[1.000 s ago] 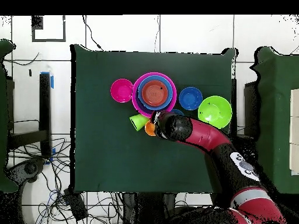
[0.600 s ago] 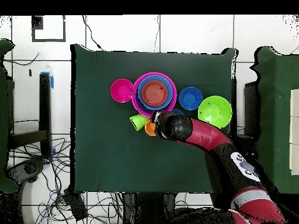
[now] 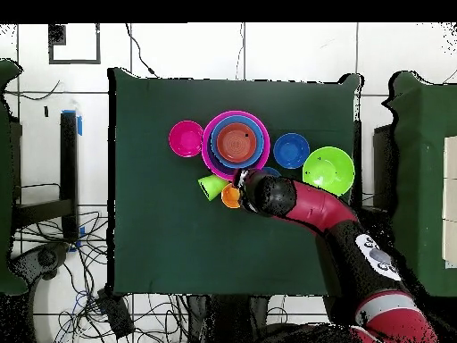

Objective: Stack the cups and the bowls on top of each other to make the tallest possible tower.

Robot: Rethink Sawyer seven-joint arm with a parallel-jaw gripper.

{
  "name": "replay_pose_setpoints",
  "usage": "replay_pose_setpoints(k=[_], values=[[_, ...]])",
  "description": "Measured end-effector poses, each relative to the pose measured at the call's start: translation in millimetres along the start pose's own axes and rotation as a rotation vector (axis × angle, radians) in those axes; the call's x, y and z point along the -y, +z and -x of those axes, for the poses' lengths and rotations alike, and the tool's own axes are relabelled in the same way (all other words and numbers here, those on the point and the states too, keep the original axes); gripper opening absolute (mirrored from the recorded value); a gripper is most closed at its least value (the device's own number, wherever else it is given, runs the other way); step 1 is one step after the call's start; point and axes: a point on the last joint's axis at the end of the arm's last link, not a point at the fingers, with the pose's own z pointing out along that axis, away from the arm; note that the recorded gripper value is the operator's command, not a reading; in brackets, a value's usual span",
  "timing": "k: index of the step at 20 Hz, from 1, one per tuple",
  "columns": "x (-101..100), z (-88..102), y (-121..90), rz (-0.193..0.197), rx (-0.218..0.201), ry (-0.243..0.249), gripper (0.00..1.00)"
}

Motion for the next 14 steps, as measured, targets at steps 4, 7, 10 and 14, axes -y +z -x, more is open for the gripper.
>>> replay_pose_setpoints(k=[4, 7, 10, 14], values=[[6.6, -2.3, 0.7, -0.01, 0.001, -0.016, 1.0], [14.3, -4.0, 1.0, -0.018, 0.002, -0.025, 1.0], [20.2, -5.3, 1.0, -0.024, 0.003, -0.032, 1.0], [25.7, -7.0, 1.3, -0.032, 0.004, -0.043, 1.0]])
